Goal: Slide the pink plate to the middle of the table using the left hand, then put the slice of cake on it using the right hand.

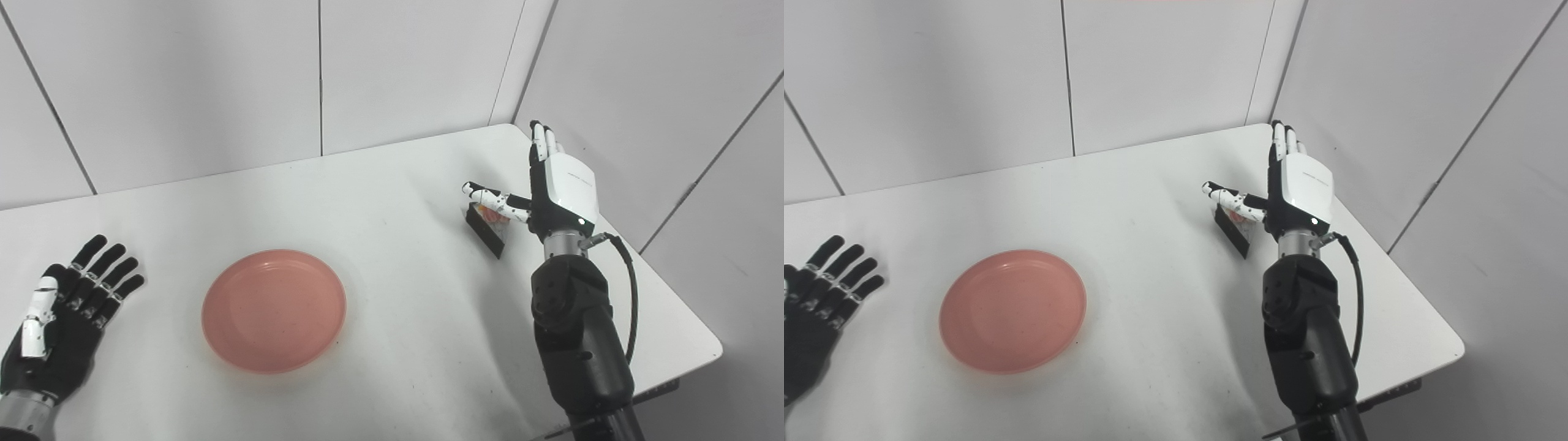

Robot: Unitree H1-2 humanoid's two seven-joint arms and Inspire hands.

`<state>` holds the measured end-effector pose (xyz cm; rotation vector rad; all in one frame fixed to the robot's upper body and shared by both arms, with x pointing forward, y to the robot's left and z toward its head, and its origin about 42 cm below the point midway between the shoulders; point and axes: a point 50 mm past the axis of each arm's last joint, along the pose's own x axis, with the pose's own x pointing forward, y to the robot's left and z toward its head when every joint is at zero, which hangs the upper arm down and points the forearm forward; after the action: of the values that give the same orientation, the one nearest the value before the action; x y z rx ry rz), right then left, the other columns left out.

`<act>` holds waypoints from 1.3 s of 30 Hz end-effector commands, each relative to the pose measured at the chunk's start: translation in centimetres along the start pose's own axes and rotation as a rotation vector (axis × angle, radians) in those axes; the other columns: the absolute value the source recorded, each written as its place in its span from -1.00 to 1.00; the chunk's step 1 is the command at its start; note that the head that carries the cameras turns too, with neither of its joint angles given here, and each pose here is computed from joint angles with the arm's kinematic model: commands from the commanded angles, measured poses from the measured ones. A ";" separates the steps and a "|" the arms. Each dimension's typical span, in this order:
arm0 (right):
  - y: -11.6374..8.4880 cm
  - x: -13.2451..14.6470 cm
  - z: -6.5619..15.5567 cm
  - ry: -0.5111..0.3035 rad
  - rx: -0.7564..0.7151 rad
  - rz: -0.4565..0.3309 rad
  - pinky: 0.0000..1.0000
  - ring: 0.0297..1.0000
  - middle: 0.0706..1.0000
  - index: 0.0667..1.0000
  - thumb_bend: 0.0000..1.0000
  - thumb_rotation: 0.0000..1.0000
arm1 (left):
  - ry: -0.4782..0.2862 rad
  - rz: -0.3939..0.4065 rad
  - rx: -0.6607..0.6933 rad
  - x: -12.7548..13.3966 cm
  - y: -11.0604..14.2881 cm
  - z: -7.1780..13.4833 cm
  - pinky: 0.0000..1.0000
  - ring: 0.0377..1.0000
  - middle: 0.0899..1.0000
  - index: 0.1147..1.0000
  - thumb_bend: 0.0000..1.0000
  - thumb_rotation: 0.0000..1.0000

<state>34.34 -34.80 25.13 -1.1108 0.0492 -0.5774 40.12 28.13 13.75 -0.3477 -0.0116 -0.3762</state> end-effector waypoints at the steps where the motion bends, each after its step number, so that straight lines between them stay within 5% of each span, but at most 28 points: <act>1: -1.0 0.7 0.3 -0.013 -0.005 -0.051 0.40 0.92 1.00 1.00 1.00 0.52 | 0.178 0.108 -0.031 -3.0 1.8 -3.8 0.67 0.71 0.73 0.68 -0.13 0.80; 24: 3.0 3.2 0.4 -0.013 -0.039 0.082 0.48 0.91 1.00 1.00 1.00 0.58 | 0.179 0.108 -0.023 -3.4 2.3 -3.2 0.65 0.70 0.73 0.68 -0.14 0.79; 39: 2.5 3.9 0.3 -0.001 -0.053 0.068 0.53 0.94 1.00 1.00 1.00 0.47 | 0.182 0.109 -0.022 -3.6 2.3 -2.9 0.64 0.69 0.72 0.67 -0.15 0.81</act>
<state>38.38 -34.73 21.43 -1.1280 0.1659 -0.4503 39.64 29.28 14.06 -0.3242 -0.0052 -0.3662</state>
